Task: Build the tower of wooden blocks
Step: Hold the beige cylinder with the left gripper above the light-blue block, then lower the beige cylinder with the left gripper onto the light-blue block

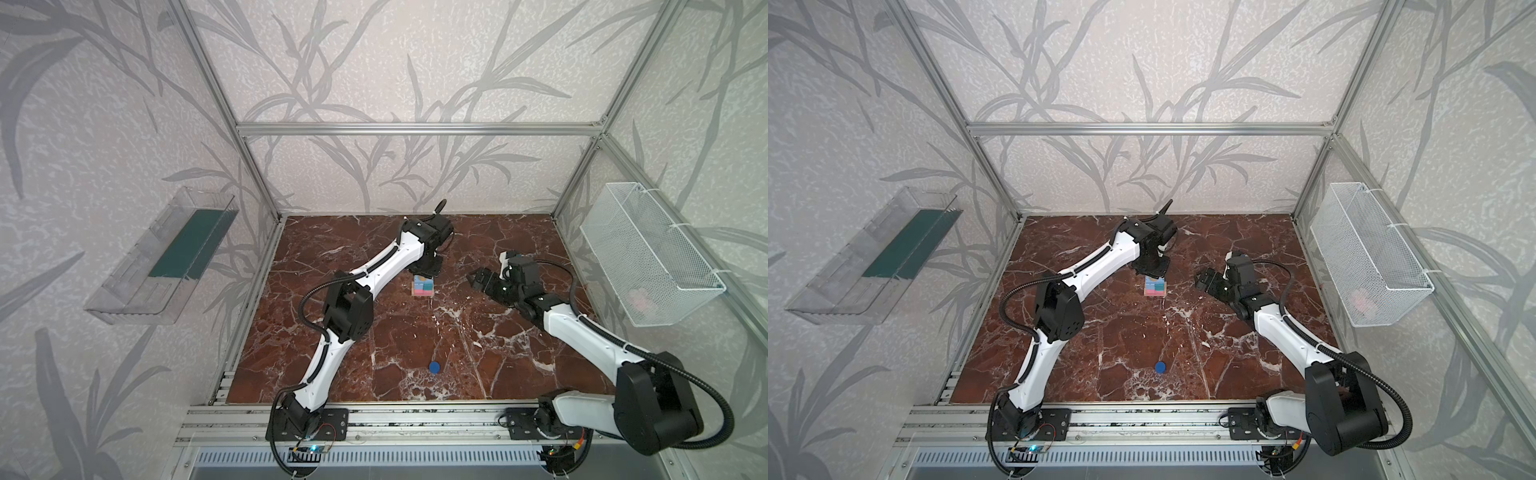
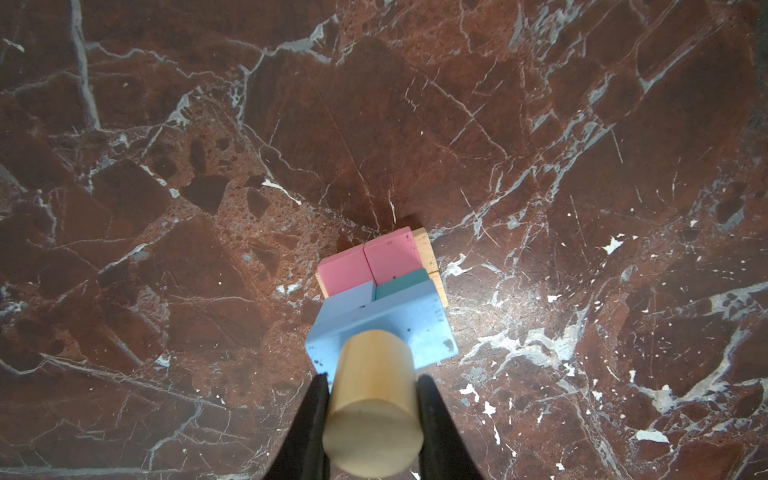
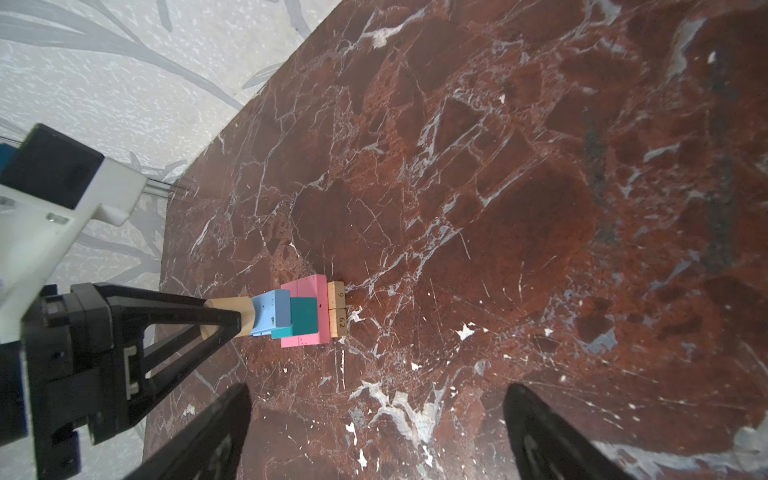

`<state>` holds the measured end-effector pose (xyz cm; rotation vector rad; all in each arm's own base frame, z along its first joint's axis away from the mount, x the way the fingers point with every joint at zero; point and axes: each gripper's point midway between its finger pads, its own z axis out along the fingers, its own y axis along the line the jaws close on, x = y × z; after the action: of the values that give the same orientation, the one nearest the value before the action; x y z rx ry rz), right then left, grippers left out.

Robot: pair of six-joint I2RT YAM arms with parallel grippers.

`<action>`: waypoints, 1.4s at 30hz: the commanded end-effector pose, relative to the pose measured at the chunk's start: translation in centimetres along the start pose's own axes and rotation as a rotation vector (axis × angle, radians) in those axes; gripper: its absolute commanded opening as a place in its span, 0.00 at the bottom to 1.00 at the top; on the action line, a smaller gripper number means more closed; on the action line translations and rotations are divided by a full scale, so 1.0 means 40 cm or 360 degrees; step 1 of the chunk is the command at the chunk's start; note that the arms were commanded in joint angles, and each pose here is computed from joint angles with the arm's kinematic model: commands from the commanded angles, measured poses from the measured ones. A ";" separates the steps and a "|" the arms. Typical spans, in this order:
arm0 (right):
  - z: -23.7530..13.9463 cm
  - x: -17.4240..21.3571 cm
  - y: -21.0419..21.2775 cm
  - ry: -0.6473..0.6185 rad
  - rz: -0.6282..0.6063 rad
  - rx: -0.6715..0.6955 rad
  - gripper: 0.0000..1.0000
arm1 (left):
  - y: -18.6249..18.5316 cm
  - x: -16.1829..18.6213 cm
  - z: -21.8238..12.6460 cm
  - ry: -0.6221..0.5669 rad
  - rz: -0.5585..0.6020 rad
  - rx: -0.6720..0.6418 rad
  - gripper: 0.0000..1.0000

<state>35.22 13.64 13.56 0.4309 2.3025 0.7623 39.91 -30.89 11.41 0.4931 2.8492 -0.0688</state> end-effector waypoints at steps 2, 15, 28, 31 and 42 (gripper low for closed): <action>0.005 -0.005 0.002 -0.0007 0.0008 -0.0020 0.95 | 0.002 0.004 0.005 0.0035 -0.0009 0.0001 0.04; 0.012 -0.002 0.000 0.0003 0.0015 -0.0021 0.95 | 0.000 0.005 0.019 0.0049 -0.0013 0.0004 0.08; 0.017 0.000 0.000 0.0011 0.0020 -0.0027 0.95 | 0.003 0.003 0.018 0.0040 -0.0013 -0.0012 0.13; 0.017 0.000 -0.001 0.0010 0.0022 -0.0025 0.95 | 0.005 -0.001 0.016 0.0032 -0.0018 -0.0013 0.13; 0.021 0.002 -0.001 0.0017 0.0024 -0.0026 0.95 | 0.004 -0.008 0.011 0.0012 -0.0027 -0.0013 0.13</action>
<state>35.45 13.94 12.90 0.4385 2.3160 0.7792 39.99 -31.09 10.97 0.4841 2.8584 -0.0786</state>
